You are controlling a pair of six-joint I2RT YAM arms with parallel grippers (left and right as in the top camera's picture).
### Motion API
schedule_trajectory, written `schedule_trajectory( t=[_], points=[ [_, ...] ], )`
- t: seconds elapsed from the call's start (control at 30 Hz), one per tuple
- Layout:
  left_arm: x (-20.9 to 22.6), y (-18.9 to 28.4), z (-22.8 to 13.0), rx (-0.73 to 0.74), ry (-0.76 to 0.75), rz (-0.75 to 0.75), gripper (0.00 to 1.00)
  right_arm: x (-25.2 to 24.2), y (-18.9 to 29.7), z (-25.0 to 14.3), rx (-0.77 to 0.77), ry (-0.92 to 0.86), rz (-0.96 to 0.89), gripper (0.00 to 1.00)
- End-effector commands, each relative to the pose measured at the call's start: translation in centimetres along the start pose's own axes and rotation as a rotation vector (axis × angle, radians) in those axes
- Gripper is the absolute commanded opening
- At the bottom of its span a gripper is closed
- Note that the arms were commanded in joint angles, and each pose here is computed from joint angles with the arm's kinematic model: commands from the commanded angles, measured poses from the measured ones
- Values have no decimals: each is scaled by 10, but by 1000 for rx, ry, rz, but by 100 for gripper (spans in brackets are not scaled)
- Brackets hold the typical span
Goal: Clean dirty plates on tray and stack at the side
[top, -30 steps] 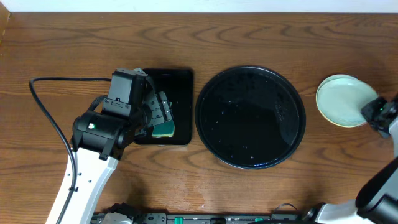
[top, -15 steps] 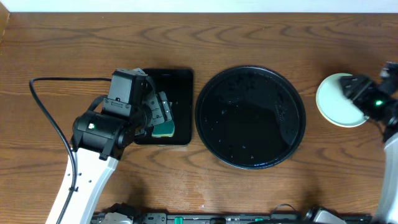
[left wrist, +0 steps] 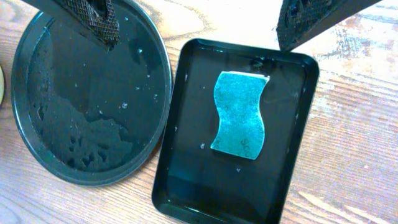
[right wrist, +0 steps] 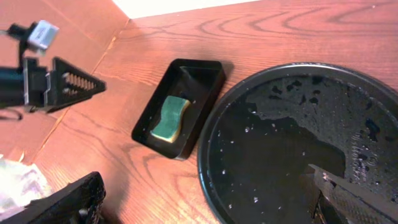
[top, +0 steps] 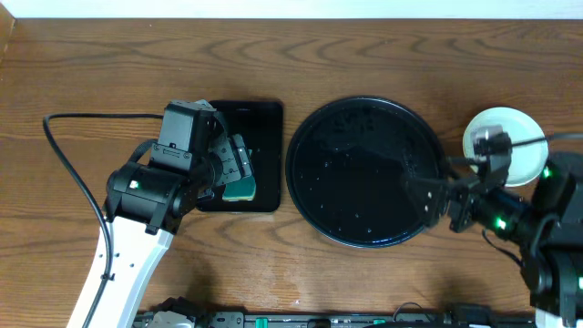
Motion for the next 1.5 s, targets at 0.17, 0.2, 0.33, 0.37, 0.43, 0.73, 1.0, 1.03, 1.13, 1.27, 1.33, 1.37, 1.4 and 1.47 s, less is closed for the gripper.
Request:
schedule_trajectory(
  t=[0.17, 0.2, 0.33, 0.37, 0.43, 0.73, 1.0, 1.03, 1.13, 1.27, 1.33, 1.37, 1.4, 1.47],
  points=[
    [-3, 6, 4, -20, -4, -14, 82, 7, 22, -26, 86, 300, -115, 99],
    [-3, 6, 4, -20, -4, -14, 82, 7, 23, -28, 91, 324, -125, 99],
    [-3, 6, 4, -20, -4, -14, 82, 4, 15, -26, 22, 461, -152, 99],
    [-3, 6, 4, -20, -4, -14, 82, 1, 11, -25, -11, 495, -170, 99],
    [-3, 6, 4, -20, -4, -14, 82, -4, 1, -28, -89, 568, -190, 99],
    [-3, 6, 4, -20, -4, -14, 82, -16, -39, -112, -200, 671, -179, 99],
    [-3, 6, 4, -20, -4, -14, 82, -33, -42, -144, -260, 669, -328, 99],
    [-3, 6, 4, -20, -4, -14, 82, -35, -42, -144, -263, 658, -339, 99],
    [-3, 6, 4, -20, -4, -14, 82, -39, -43, -141, -287, 646, -367, 99],
    [-3, 6, 4, -20, -4, -14, 82, -45, -47, -137, -354, 677, -409, 99],
    [-3, 6, 4, -20, -4, -14, 82, -48, -51, -136, -395, 697, -419, 99],
    [-3, 6, 4, -20, -4, -14, 82, -49, -53, -137, -414, 708, -416, 99],
    [-3, 6, 4, -20, -4, -14, 82, -49, -56, -138, -430, 713, -410, 99],
    [-3, 6, 4, -20, -4, -14, 82, -51, -58, -141, -430, 699, -404, 99]
  ],
)
Point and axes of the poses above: each gripper's point midway between its finger pads, its own y axis back along the fingers, its own x axis along the line the jaws close on, z = x × y, the point moved 6 cm from there along y, back along the fingers, and after that the axes turned 12 degrees about y, right-handed, at the moved point
